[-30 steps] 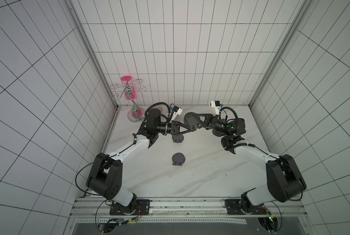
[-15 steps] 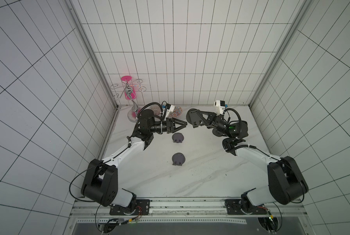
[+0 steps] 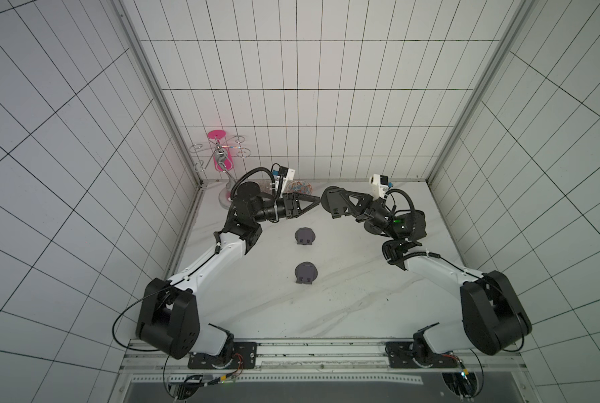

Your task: Open the phone stand

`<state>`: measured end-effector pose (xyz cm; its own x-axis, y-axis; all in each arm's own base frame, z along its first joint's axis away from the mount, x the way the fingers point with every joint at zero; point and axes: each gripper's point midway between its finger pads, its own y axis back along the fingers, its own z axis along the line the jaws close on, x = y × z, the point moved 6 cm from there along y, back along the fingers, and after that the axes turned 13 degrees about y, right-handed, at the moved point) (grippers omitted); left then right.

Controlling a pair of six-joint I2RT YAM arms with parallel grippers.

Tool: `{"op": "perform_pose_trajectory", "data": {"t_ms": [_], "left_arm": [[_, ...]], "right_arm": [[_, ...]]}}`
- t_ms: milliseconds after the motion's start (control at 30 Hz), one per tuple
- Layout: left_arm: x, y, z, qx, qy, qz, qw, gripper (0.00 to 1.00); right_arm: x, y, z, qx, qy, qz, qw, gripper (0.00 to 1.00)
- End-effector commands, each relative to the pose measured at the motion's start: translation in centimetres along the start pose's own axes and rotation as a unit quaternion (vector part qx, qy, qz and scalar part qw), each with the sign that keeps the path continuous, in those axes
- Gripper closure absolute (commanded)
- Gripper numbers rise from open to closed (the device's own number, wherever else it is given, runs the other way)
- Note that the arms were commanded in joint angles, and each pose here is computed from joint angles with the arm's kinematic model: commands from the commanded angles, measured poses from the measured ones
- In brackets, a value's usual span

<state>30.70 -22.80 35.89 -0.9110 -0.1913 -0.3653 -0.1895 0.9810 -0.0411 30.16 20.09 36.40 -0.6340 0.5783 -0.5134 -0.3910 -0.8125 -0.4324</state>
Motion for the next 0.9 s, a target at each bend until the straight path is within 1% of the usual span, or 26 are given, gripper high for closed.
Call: {"op": "perform_pose_trajectory", "data": {"t_ms": [0, 167, 300, 433, 467, 700, 867], "left_arm": [[-0.3, -0.8, 0.7, -0.020, -0.004, -0.004, 1.000, 0.55], [-0.5, -1.1, 1.5, -0.030, 0.001, -0.005, 1.000, 0.61], [-0.6, -1.1, 1.5, -0.031, -0.001, -0.009, 0.999, 0.64], [-0.9, -1.3, 1.6, -0.032, -0.004, -0.003, 0.999, 0.71], [-0.9, -1.5, 1.6, -0.031, -0.004, 0.001, 1.000, 0.74], [-0.4, -1.8, 1.5, -0.012, 0.002, 0.018, 1.000, 1.00], [-0.2, -1.6, 0.9, -0.002, 0.001, 0.028, 1.000, 1.00]], "right_arm": [[0.3, 0.1, 1.8, -0.037, 0.005, -0.026, 0.999, 1.00], [1.0, -0.4, 2.0, -0.050, -0.003, -0.035, 0.998, 1.00], [1.5, -1.0, 2.5, -0.060, -0.002, -0.021, 0.998, 1.00], [1.9, -1.3, 2.8, -0.064, -0.003, -0.018, 0.998, 1.00], [2.0, -1.3, 2.8, -0.065, -0.003, -0.018, 0.998, 1.00], [2.5, -1.9, 2.6, -0.067, -0.009, -0.015, 0.998, 1.00], [2.9, -2.2, 2.4, -0.067, -0.014, -0.008, 0.998, 1.00]]}}
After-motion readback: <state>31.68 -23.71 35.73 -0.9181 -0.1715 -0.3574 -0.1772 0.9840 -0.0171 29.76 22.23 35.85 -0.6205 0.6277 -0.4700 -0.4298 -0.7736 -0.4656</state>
